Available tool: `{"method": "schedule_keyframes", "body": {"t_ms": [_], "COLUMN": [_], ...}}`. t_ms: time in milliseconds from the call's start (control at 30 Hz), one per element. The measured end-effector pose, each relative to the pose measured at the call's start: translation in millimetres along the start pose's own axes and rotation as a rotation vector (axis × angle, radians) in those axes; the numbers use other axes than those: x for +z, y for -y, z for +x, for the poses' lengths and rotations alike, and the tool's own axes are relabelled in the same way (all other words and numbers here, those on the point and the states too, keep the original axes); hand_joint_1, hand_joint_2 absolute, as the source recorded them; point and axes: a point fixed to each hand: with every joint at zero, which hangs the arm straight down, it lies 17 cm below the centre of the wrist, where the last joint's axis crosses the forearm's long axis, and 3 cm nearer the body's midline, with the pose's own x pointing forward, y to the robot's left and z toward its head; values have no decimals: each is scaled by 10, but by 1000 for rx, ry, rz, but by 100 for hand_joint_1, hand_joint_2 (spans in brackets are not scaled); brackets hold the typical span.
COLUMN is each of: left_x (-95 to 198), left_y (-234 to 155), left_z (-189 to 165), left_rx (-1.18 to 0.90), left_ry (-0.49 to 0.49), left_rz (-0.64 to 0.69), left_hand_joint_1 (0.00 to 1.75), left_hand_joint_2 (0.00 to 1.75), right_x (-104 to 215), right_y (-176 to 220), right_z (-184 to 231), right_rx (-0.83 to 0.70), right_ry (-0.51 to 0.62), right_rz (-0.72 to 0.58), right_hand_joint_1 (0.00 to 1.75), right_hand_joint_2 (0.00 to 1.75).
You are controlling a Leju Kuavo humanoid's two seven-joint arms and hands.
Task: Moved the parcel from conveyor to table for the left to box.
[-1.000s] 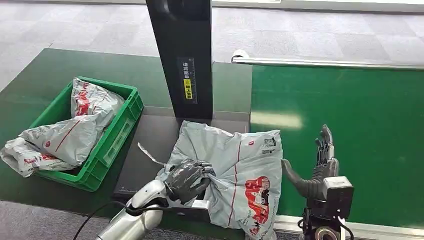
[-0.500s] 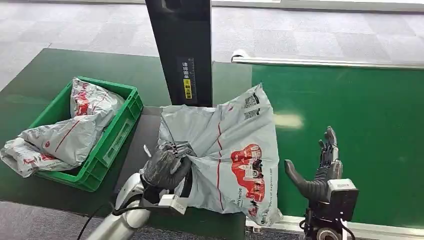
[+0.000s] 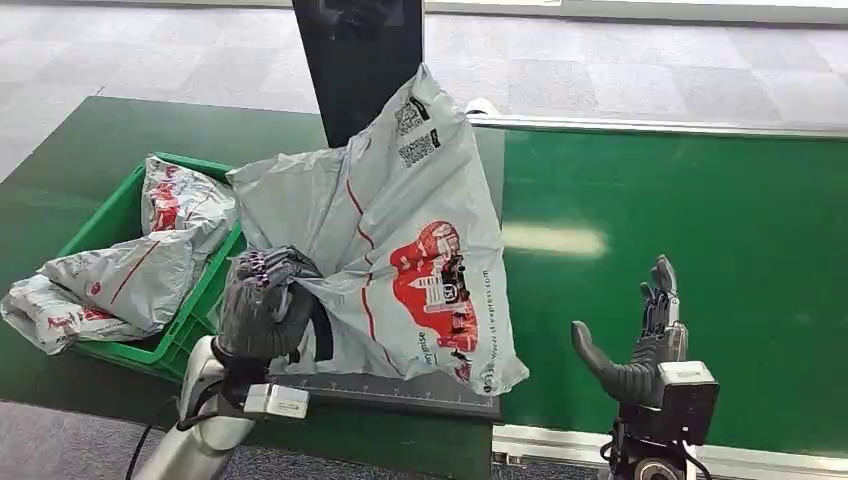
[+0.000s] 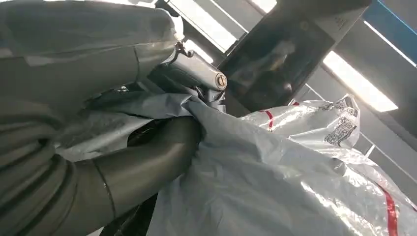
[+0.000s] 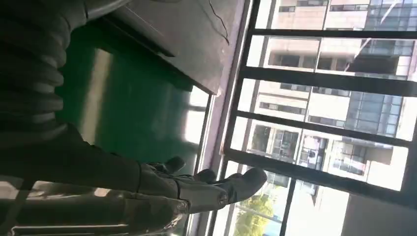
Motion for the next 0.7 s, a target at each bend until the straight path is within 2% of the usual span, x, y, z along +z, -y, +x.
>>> {"method": "schedule_keyframes", "body": {"t_ms": [133, 400, 700], "left_x": [9, 202, 680], "left_y": [-179, -946, -1655], "left_z": [-29, -200, -1003], "left_rx": [-43, -197, -496], "left_ry": [-2, -50, -316], "left_rz": [56, 239, 285], "left_hand_joint_1": [175, 175, 175], "left_hand_joint_2": [175, 175, 175], "right_x": [15, 109, 181], "right_y": [11, 90, 217], "right_z": [-10, -25, 27], "right_rx": [2, 11, 29], "right_ry": [-2, -6, -6], "right_rz": [-2, -18, -47], "right_hand_joint_1": [0, 0, 0], "right_hand_joint_2": [175, 175, 175]}}
